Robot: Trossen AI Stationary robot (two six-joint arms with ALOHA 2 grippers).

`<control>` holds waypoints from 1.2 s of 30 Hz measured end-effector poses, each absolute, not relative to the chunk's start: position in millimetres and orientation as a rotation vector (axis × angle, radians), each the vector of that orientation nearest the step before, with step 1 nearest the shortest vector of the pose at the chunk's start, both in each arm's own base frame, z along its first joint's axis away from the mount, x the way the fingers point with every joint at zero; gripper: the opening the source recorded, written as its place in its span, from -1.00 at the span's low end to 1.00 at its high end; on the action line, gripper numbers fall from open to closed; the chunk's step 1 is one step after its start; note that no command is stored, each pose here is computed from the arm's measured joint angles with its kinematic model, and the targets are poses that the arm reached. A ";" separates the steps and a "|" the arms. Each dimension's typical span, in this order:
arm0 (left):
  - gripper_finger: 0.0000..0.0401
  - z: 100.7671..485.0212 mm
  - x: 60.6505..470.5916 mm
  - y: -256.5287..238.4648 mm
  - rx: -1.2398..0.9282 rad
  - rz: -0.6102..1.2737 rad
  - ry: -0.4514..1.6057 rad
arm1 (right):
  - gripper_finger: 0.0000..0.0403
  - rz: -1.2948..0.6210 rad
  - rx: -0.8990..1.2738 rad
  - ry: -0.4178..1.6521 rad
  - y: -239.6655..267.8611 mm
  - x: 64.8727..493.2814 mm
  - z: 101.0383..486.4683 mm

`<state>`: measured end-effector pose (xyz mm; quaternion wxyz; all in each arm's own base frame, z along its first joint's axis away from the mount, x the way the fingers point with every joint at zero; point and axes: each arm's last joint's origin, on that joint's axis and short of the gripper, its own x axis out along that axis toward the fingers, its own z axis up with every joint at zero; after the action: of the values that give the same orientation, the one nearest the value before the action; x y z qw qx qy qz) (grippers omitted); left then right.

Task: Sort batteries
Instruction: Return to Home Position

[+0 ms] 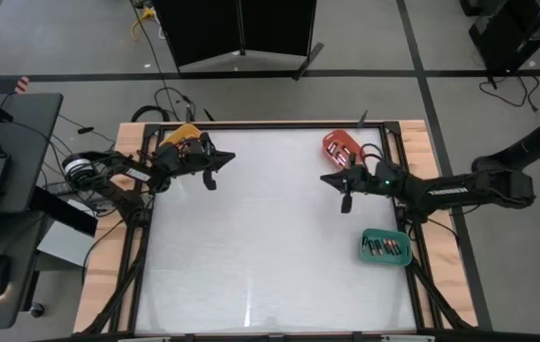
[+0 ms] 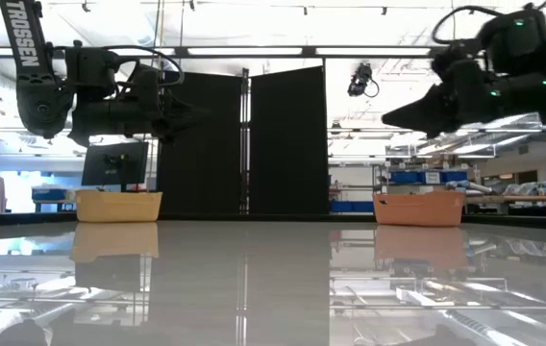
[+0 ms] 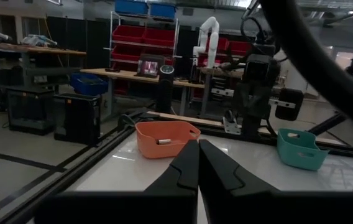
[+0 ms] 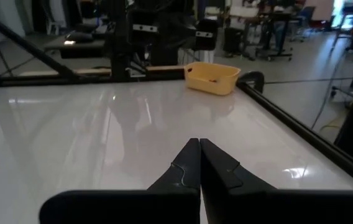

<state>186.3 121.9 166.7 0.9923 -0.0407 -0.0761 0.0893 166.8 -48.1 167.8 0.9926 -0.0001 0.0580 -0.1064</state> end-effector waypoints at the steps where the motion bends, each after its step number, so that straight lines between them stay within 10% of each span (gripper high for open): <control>1: -0.94 167.1 186.3 121.8 -0.079 0.179 -0.156 | -0.96 -0.218 0.004 0.107 -47.2 162.7 166.4; 36: -0.98 167.1 134.2 82.3 -0.070 0.343 -0.165 | -0.96 -0.289 -0.019 0.083 -49.6 134.8 154.3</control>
<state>134.2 82.3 167.1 0.9813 -0.0349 -0.0819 0.1704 134.8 -49.6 154.3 0.9887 -0.0097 0.0412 -0.1440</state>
